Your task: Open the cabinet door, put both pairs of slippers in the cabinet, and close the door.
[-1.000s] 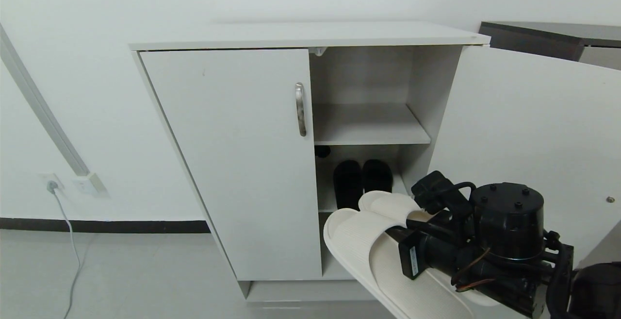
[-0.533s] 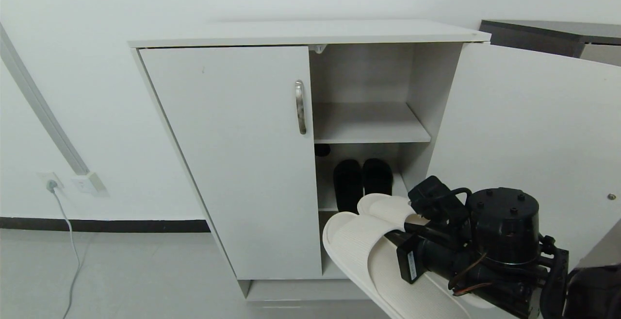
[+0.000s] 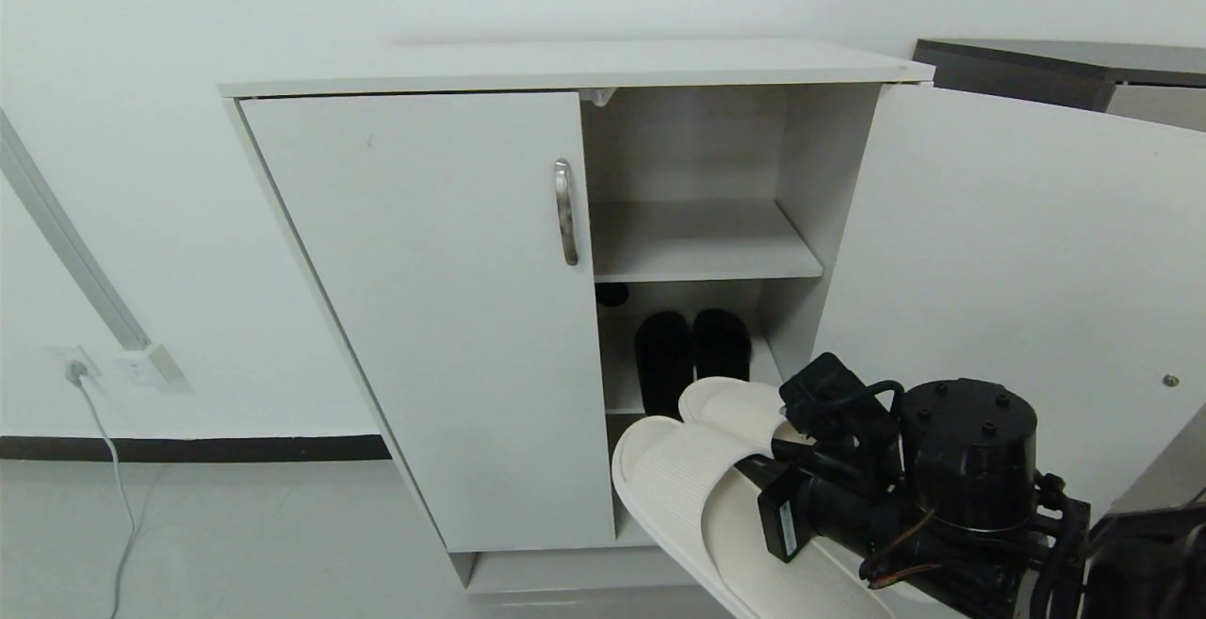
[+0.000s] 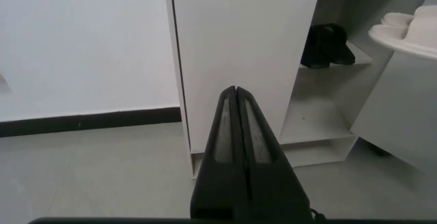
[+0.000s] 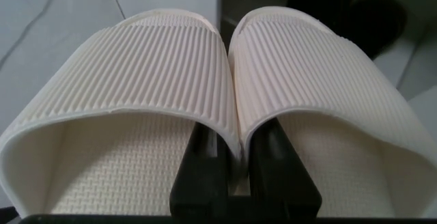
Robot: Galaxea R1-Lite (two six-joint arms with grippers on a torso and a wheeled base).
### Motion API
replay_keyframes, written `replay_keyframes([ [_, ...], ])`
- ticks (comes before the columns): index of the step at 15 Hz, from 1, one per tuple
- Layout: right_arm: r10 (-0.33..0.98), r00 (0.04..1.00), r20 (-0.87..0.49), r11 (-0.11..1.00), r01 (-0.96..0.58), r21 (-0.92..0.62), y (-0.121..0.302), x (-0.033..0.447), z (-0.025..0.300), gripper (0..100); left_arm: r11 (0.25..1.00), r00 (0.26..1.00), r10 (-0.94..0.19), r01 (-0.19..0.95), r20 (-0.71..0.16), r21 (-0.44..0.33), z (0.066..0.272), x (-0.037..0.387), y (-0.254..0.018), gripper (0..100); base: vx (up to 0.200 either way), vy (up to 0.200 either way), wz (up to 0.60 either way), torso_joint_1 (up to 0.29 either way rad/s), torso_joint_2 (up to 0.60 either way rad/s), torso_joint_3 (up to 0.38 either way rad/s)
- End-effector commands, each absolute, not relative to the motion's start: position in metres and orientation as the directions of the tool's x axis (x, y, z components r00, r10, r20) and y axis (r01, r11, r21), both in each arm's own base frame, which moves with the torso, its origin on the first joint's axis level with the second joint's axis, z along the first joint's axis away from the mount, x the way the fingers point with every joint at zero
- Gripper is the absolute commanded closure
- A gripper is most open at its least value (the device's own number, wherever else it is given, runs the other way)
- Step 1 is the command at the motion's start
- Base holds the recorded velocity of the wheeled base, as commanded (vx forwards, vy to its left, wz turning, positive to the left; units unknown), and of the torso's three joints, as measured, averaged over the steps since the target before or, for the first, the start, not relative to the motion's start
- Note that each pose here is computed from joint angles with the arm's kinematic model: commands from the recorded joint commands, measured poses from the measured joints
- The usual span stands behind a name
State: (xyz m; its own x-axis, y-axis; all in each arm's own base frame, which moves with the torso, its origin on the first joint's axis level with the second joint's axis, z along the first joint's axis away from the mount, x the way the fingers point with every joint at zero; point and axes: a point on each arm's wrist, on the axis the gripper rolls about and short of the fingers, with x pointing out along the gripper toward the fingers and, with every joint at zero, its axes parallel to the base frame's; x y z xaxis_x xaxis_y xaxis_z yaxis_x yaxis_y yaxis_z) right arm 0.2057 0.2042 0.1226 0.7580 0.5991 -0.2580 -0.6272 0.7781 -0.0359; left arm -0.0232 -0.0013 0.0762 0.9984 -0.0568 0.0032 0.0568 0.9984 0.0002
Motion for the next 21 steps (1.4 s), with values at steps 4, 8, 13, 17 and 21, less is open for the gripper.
replay_keyframes([
  [4, 0.496, 0.827, -0.263, 0.848, -0.527, -0.057, 0.24, 0.212, 0.115, 100, 0.998, 0.998, -0.057, 0.057, 0.002, 0.0, 0.076, -0.023, -0.001, 100, 0.0, 0.0, 0.0, 0.0, 0.0, 0.0],
  [8, 0.299, 0.89, -0.345, 0.944, -0.328, -0.029, 0.278, 0.233, 0.112, 100, 0.998, 0.998, -0.058, 0.058, 0.002, 0.0, 0.076, -0.023, -0.001, 100, 0.0, 0.0, 0.0, 0.0, 0.0, 0.0],
  [13, 0.09, 0.953, -0.29, 0.989, -0.12, -0.089, 0.291, 0.242, 0.134, 100, 0.998, 0.998, -0.057, 0.057, 0.002, 0.0, 0.076, -0.023, -0.001, 100, 0.0, 0.0, 0.0, 0.0, 0.0, 0.0],
  [17, 0.105, 0.963, -0.249, 0.992, -0.118, -0.038, 0.28, 0.232, 0.186, 100, 0.998, 0.998, -0.057, 0.057, 0.002, 0.0, 0.076, -0.023, -0.001, 100, 0.0, 0.0, 0.0, 0.0, 0.0, 0.0],
  [21, 0.091, 0.974, -0.208, 0.996, -0.094, -0.004, 0.281, 0.234, 0.208, 100, 0.998, 0.998, -0.057, 0.057, 0.002, 0.0, 0.076, -0.023, -0.001, 100, 0.0, 0.0, 0.0, 0.0, 0.0, 0.0],
])
